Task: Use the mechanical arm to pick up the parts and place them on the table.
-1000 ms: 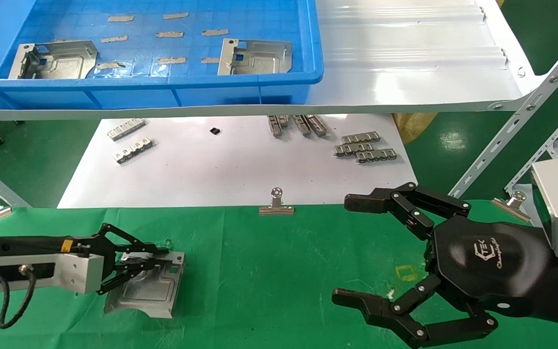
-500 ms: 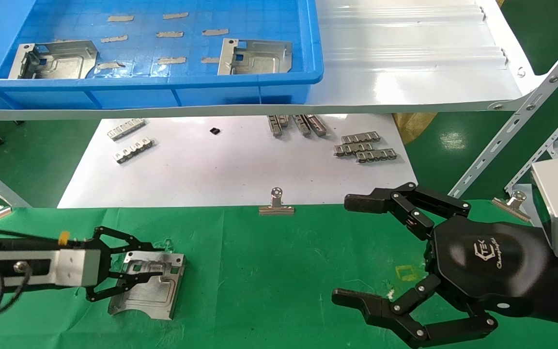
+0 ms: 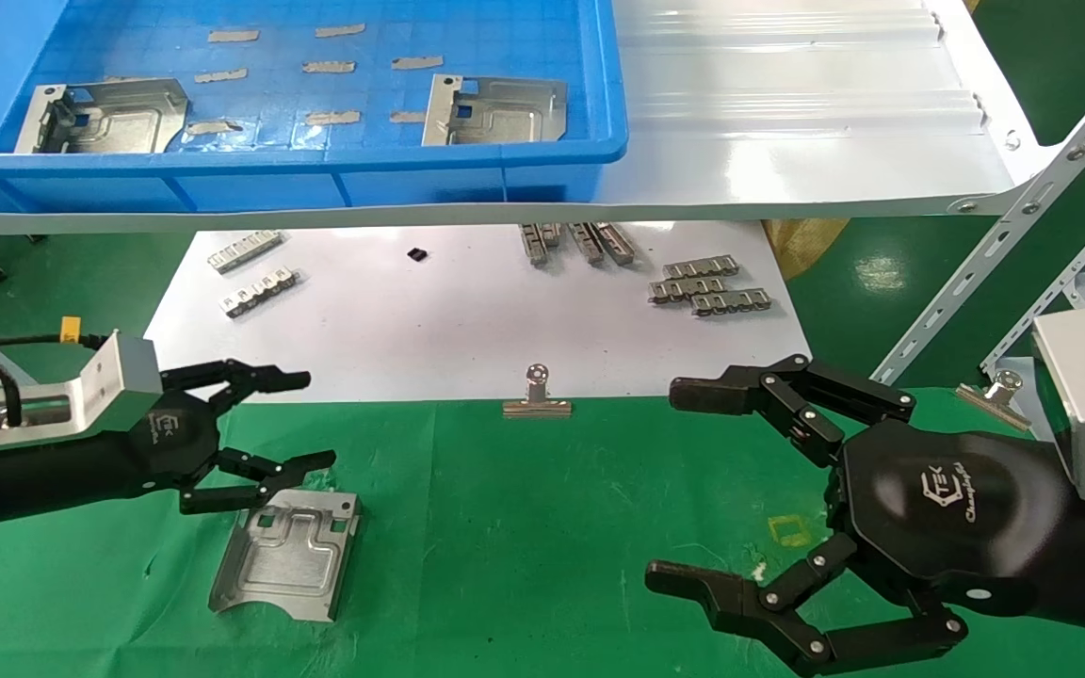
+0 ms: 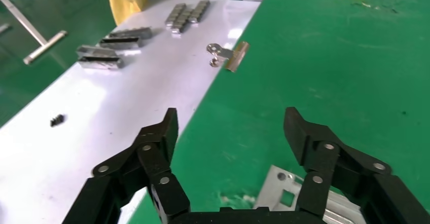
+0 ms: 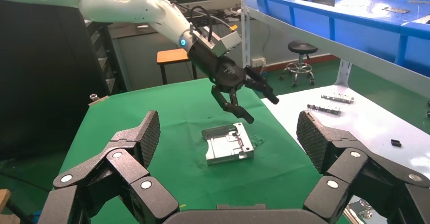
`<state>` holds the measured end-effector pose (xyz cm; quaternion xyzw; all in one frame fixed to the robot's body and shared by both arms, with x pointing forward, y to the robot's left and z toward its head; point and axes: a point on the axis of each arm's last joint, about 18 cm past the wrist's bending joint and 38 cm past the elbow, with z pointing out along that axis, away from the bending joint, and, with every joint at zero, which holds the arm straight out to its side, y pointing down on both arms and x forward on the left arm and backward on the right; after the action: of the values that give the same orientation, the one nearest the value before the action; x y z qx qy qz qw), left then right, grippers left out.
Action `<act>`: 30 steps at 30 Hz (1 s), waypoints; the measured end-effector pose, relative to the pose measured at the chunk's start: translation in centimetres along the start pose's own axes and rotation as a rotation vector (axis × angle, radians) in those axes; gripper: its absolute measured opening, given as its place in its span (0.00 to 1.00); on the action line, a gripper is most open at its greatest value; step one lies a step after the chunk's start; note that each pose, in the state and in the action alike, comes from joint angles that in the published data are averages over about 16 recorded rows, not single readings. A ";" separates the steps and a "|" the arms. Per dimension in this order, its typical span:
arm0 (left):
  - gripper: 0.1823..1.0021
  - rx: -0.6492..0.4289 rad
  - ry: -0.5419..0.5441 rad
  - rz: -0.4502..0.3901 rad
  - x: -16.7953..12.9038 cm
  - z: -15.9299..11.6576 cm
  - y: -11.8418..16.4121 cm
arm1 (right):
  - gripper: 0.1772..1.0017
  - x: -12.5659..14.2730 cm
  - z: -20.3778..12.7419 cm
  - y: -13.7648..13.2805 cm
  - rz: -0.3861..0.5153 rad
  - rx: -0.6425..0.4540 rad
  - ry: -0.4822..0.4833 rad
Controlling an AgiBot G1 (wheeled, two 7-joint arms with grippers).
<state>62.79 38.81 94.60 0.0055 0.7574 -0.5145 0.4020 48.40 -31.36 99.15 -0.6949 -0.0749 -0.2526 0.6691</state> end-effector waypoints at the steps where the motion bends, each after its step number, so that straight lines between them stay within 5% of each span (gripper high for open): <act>1: 0.63 0.005 -0.002 -0.008 0.0 0.0 0.0 | 1.00 0.0 0.0 0.0 0.000 0.000 0.000; 14: 0.91 0.062 0.006 -0.037 0.4 0.4 -0.9 | 1.00 0.0 0.0 0.0 0.000 0.000 0.000; 30: 1.00 0.183 0.052 -0.075 1.9 0.3 -4.0 | 1.00 0.0 0.0 0.0 0.000 0.000 0.000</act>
<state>59.95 35.91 96.49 0.0272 0.7170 -0.5959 0.3606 48.40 -31.36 99.15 -0.6948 -0.0748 -0.2526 0.6692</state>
